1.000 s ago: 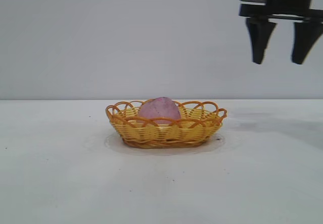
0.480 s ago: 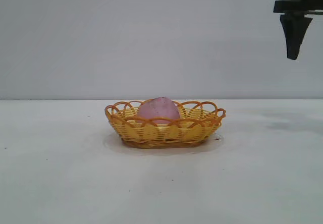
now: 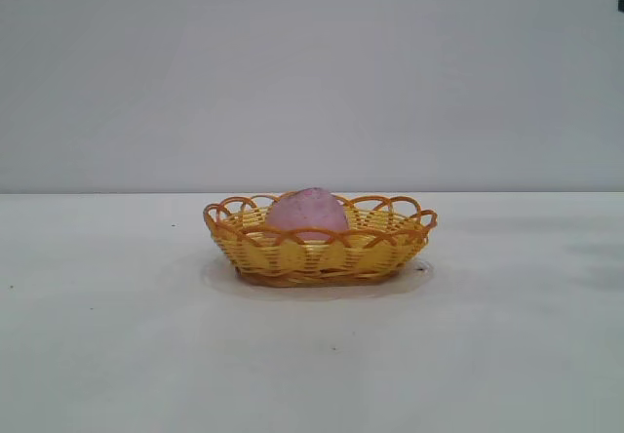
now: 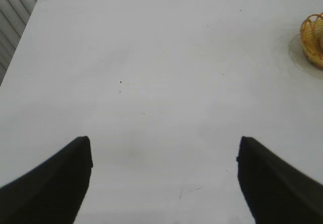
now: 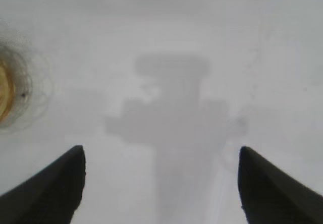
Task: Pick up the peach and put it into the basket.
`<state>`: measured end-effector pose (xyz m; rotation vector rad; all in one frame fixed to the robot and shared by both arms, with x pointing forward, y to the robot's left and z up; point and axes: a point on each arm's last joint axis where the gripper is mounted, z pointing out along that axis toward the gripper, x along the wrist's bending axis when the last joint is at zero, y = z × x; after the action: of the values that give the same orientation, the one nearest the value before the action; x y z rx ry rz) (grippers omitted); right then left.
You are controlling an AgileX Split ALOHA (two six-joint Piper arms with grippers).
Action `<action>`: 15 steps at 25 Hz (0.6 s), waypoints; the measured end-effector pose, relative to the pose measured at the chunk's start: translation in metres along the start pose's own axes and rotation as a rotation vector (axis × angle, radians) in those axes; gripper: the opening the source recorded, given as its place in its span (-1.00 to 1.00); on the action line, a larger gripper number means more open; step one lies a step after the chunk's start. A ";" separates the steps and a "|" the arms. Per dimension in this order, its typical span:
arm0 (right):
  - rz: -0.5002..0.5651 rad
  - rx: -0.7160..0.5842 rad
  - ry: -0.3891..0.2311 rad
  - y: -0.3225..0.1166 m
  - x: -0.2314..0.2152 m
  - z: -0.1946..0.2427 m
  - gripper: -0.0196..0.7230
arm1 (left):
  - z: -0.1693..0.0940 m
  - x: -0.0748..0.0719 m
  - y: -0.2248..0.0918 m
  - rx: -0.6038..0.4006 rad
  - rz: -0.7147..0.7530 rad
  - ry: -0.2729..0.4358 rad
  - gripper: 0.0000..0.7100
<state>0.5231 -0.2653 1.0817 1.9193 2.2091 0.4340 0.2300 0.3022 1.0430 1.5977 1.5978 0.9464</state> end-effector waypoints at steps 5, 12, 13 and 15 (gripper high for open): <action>-0.002 -0.077 -0.003 -0.067 0.005 -0.034 0.48 | 0.000 0.000 0.000 0.000 0.000 0.000 0.61; -0.008 -0.266 -0.007 -0.159 0.010 -0.071 0.48 | 0.000 0.000 0.000 0.000 0.000 0.000 0.61; -0.004 -0.298 -0.007 -0.172 0.011 -0.074 0.48 | 0.000 0.000 0.000 0.000 0.000 0.000 0.61; -0.001 -0.359 -0.007 -0.193 0.012 -0.077 0.48 | 0.000 0.000 0.000 0.000 0.000 0.000 0.61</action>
<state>0.3158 -0.2850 1.0903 1.7237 1.9638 0.7634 0.2300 0.3022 1.0430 1.5977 1.5978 0.9464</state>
